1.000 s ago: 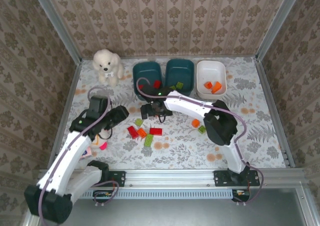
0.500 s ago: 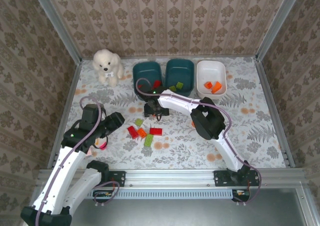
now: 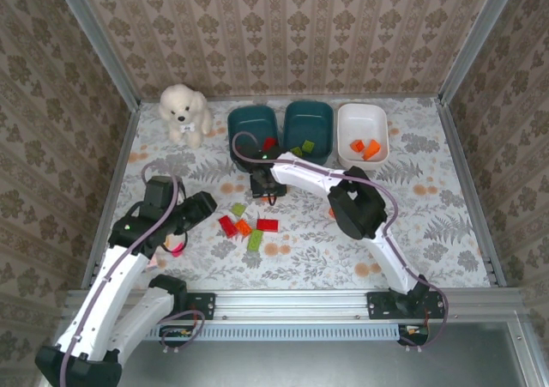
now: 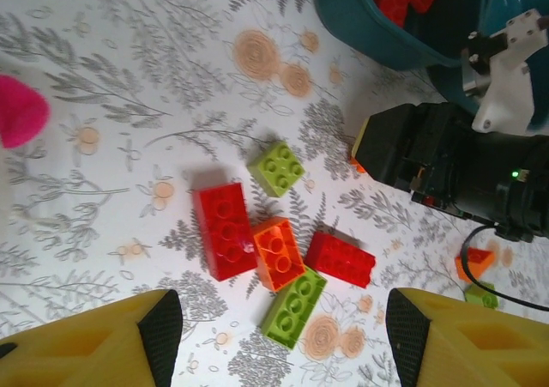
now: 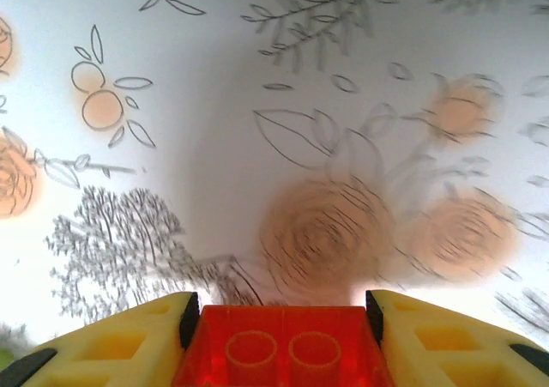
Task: Sort the legos into containers by color
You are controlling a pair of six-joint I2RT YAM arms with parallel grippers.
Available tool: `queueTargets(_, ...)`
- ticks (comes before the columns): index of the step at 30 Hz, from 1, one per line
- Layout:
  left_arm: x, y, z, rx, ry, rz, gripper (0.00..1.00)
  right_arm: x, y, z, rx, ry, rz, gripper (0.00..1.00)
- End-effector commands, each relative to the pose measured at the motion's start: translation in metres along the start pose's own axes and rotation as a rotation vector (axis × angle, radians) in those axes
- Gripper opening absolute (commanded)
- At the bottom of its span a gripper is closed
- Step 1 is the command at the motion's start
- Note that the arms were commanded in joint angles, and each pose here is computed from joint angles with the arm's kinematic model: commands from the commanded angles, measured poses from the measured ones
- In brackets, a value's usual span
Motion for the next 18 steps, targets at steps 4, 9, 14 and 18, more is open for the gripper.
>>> queueTargets(4, -0.030, -0.045, -0.009, -0.174, 0.057, 0.159, 0.67, 0.121, -0.077, -0.062, -0.124, -0.235, -0.096, 0.41)
queueTargets(9, -0.061, -0.094, -0.019, -0.313, 0.114, 0.231, 0.67, 0.124, -0.158, -0.116, -0.264, -0.290, -0.075, 0.41)
queueTargets(14, -0.087, -0.137, -0.033, -0.413, 0.153, 0.294, 0.67, 0.088, -0.200, -0.174, -0.375, -0.263, -0.049, 0.40)
queueTargets(18, -0.100, -0.155, -0.044, -0.449, 0.164, 0.303, 0.67, 0.057, -0.211, -0.211, -0.401, -0.246, -0.025, 0.40)
Point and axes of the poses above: each hand's point on the last joint's axis, 136 mm out from that joint toward the fingers, its own x axis back along the fingers, its own y axis along the line the jaws close on, z = x × y, the point moved 9 cm from there along x, back along the fingers, and after that the axes turned 15 degrees about -x, right-handed, at the moved point
